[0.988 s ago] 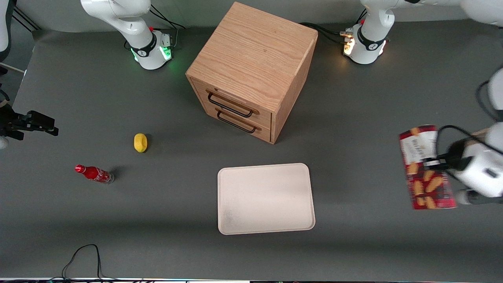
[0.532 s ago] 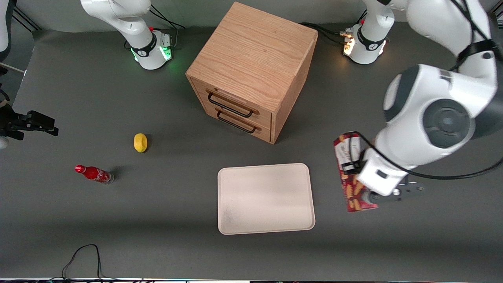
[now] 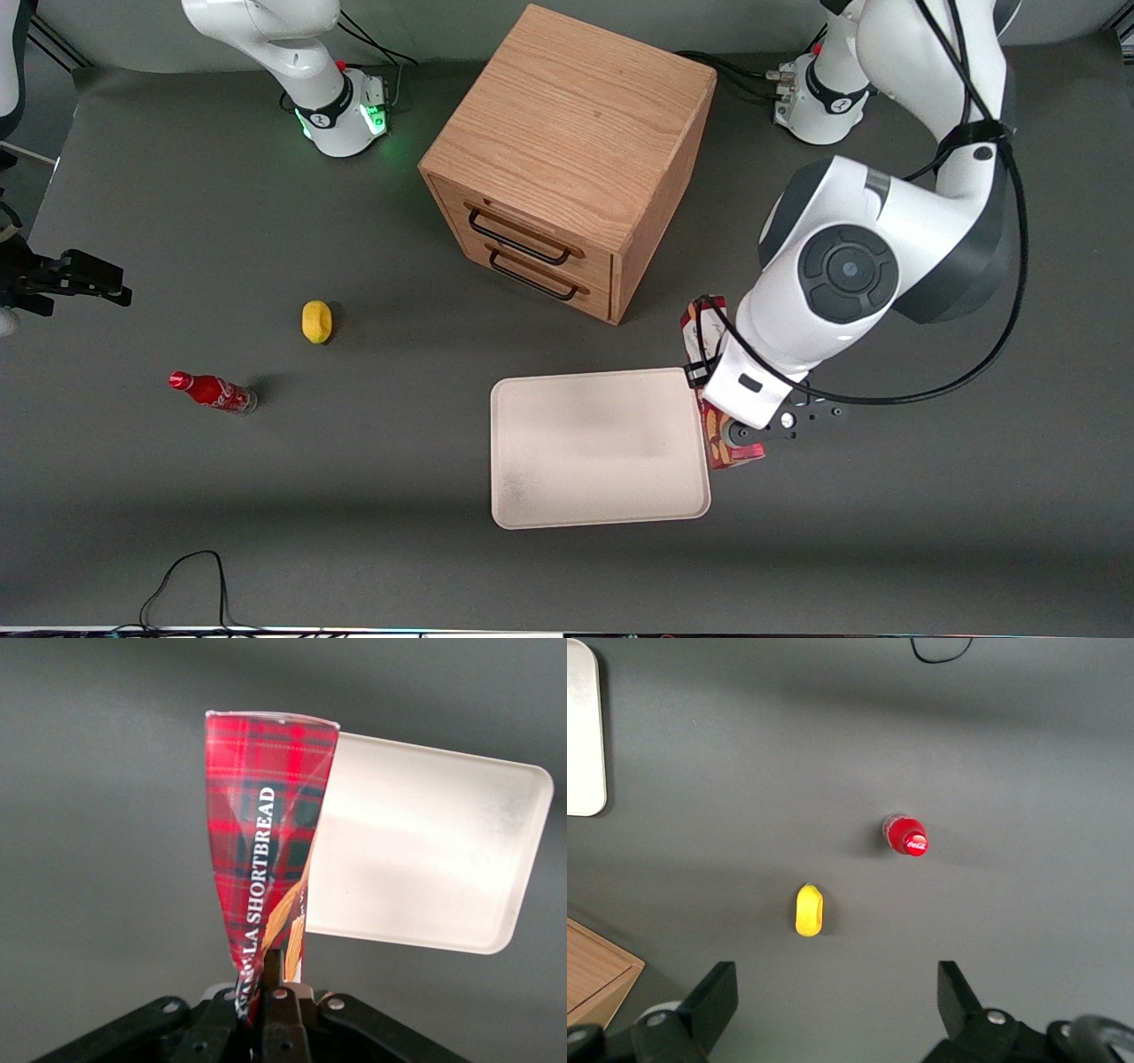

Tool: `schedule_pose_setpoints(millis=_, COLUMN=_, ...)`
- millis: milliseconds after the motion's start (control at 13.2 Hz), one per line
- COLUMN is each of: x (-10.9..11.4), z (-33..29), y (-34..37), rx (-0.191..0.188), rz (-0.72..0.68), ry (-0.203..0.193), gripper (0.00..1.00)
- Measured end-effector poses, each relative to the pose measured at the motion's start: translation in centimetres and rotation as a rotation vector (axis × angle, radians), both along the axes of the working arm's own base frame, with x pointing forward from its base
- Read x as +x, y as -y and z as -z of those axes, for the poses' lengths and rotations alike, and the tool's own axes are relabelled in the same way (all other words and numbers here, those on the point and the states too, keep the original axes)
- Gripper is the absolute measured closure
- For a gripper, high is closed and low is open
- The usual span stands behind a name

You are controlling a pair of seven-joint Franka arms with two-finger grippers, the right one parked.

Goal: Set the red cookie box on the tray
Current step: 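Carry the held box over the white tray with the left gripper, then lower the box onto the tray, open the left gripper, withdraw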

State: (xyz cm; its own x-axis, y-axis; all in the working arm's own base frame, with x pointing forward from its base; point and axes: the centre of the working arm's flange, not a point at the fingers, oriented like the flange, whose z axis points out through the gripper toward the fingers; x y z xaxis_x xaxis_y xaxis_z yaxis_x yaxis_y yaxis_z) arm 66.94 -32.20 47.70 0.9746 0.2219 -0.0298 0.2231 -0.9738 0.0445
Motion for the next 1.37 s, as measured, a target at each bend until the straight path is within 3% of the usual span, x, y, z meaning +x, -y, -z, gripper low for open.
schedule_pose_setpoints(millis=304, x=1.7, z=9.1, y=1.0, rx=-0.012, rz=0.000, ry=0.023, gripper=0.96)
schedule_pose_setpoints(millis=684, x=2.4, z=19.4, y=1.2, rx=0.034, rz=0.016, ry=0.011, gripper=0.96)
schedule_pose_setpoints(millis=1368, x=1.8, z=22.9, y=3.0, rx=0.031, rz=0.051, ry=0.017, gripper=0.96)
